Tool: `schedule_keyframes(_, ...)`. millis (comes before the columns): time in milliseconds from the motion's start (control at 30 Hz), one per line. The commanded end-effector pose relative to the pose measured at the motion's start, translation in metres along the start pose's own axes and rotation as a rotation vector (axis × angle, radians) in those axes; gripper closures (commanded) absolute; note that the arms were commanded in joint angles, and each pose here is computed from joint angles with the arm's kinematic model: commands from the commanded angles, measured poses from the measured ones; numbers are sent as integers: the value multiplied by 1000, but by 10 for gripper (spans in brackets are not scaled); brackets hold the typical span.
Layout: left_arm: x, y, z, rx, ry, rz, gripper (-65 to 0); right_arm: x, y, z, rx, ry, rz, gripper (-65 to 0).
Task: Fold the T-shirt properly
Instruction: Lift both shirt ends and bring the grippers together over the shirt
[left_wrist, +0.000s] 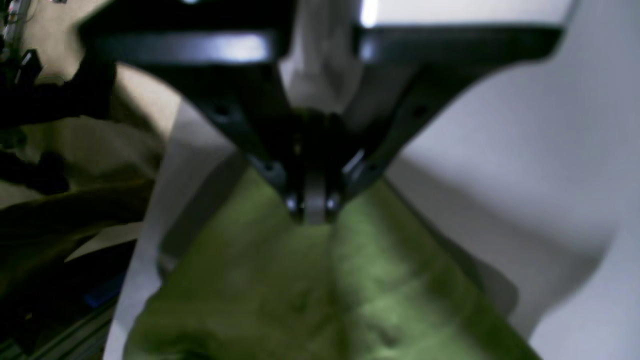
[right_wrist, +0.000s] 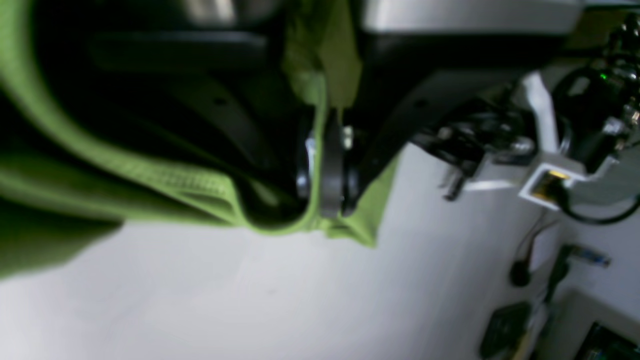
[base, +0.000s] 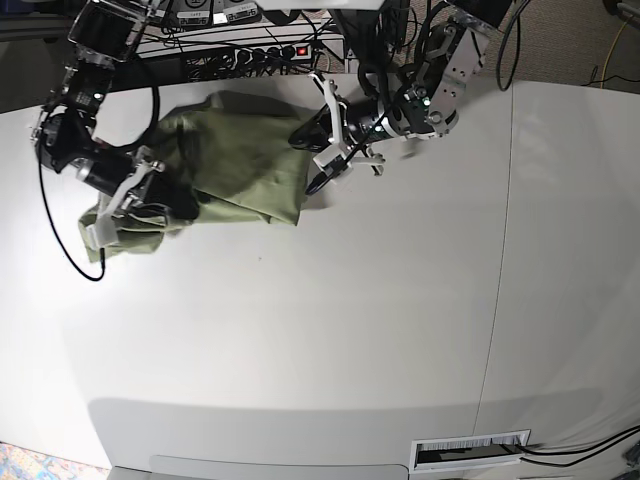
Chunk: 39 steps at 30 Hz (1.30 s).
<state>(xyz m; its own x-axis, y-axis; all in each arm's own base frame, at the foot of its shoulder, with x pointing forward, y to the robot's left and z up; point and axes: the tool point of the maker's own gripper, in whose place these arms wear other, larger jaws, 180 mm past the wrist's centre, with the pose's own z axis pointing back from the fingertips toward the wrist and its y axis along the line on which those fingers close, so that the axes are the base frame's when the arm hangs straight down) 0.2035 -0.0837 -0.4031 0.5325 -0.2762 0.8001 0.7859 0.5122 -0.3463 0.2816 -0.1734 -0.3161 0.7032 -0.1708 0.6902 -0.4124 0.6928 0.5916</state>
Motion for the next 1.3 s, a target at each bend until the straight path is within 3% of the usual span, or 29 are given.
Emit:
schedule_keyframes(0, -9, 2, 0, 13, 52, -19, 0, 16, 9, -3, 33, -48, 27, 0)
schedule_keyframes(367, -11, 13, 0, 70, 64, -38, 0, -5, 56, -54, 191, -36, -32, 0)
schedule_keyframes(567, -10, 16, 0, 86, 64, -63, 0, -18, 88, -79, 290, 12, -34, 0)
schedule_keyframes(833, -15, 34, 4, 183, 97, -86, 0, -33, 119, -97, 379, 82, -7, 0)
schedule_keyframes(900, -17, 40, 5, 213, 108, -97, 0, -22, 126, -92, 405, 40, 5, 0)
schedule_keyframes(1067, -13, 56, 9, 305, 95, -95, 0, 18, 147, -64, 475, -120, 53, -138)
schedule_keyframes(1267, -9, 76, 21, 361, 78, -73, 0, 32, 124, -45, 390, -184, 60, -140)
